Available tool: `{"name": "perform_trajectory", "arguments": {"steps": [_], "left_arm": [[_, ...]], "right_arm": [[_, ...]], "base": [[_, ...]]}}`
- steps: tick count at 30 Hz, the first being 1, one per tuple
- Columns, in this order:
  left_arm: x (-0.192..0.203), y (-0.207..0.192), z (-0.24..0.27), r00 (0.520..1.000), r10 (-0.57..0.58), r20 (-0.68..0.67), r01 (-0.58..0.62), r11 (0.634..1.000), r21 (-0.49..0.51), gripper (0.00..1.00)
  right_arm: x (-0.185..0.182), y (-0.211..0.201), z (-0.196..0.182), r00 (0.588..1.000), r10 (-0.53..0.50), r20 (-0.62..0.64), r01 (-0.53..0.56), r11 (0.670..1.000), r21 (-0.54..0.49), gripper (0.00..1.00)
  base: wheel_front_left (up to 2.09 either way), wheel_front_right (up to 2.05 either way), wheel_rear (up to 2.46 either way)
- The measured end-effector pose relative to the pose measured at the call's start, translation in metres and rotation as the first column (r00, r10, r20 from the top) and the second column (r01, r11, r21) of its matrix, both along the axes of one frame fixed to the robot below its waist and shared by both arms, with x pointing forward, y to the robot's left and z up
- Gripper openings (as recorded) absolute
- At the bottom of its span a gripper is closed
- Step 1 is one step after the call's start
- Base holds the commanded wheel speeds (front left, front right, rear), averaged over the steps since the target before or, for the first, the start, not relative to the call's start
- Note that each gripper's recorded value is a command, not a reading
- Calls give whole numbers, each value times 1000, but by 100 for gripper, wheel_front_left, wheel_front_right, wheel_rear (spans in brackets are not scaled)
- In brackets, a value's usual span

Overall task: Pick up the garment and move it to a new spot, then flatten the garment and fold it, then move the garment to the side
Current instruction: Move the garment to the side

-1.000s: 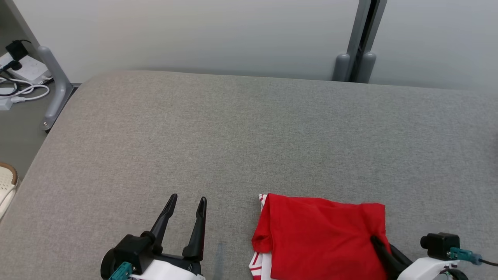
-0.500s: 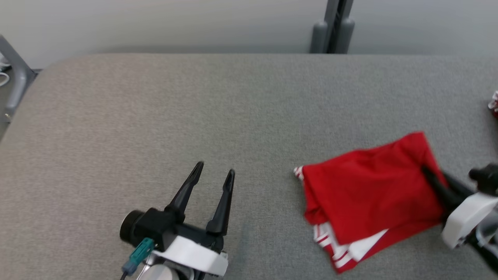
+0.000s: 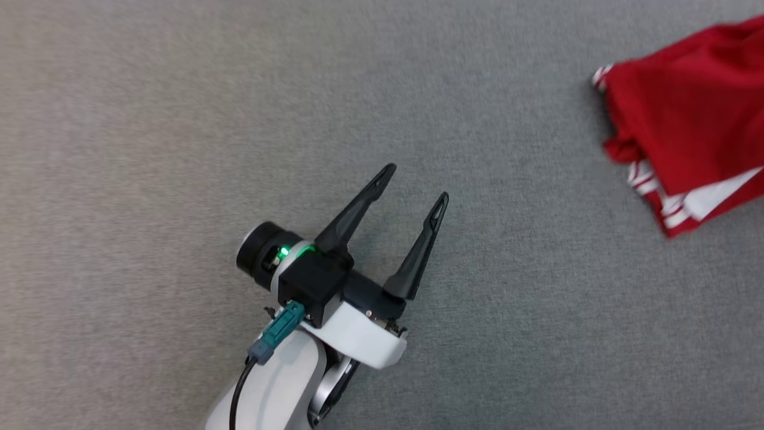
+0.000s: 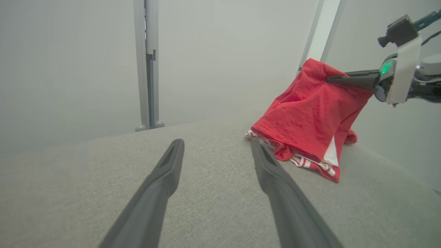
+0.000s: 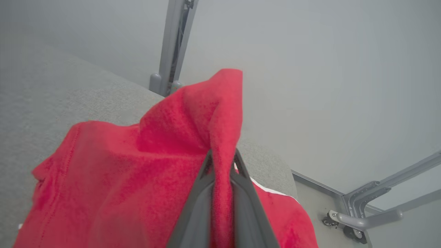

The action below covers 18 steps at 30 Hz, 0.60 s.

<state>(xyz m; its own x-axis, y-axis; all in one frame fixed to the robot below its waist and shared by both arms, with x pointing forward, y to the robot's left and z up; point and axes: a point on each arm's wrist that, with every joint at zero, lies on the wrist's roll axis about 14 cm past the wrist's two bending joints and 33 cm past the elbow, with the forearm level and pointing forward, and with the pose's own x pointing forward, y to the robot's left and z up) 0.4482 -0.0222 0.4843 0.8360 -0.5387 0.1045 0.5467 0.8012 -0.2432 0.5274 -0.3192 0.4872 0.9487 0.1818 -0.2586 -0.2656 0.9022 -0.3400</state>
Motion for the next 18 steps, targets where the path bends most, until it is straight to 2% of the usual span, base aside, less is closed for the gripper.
{"name": "perform_trajectory", "arguments": {"steps": [8,18], "left_arm": [[16,-31,-54,992,-91,-91,92,996,-1,100],[30,-40,-80,987,-104,-119,100,994,-43,100]], "right_arm": [[23,-70,3,984,-175,25,176,983,-44,0],[21,-144,-22,939,-344,-23,332,920,-206,0]], "base": [[0,0,0],[0,0,0]]}}
